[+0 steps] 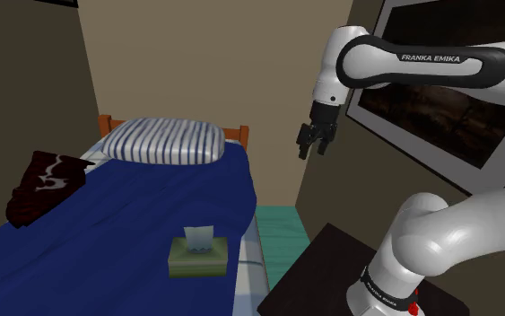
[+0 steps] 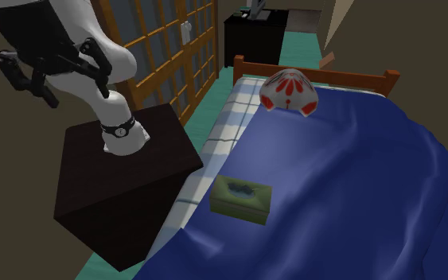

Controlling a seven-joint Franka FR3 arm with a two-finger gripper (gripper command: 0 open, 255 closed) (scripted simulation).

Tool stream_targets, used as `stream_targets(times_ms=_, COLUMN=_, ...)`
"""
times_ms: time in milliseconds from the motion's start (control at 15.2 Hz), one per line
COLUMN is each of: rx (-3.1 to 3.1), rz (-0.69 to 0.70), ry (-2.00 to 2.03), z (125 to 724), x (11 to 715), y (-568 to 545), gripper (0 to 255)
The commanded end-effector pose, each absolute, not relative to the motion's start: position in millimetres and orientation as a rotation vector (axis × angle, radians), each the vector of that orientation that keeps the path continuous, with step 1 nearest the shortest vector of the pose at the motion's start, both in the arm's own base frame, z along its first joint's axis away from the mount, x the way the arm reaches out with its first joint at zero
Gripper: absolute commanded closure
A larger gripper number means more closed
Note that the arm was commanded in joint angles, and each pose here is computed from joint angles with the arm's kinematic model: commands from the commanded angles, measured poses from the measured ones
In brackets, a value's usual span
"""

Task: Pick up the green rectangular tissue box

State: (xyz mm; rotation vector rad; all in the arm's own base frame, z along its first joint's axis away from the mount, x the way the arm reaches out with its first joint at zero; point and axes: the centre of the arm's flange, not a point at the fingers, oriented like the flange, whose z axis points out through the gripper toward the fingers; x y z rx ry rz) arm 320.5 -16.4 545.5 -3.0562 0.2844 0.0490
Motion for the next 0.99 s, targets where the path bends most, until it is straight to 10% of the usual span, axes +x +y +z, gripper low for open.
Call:
stream_targets(times_ms=0, rx=-3.056, rz=0.049, ry=0.284, z=545.5, x=320.5, y=-16.4, gripper=0)
stream_targets(times_ms=924, rx=-3.087, rz=0.176, ry=0.335, z=453.5, x=421.9, y=122.4, gripper=0)
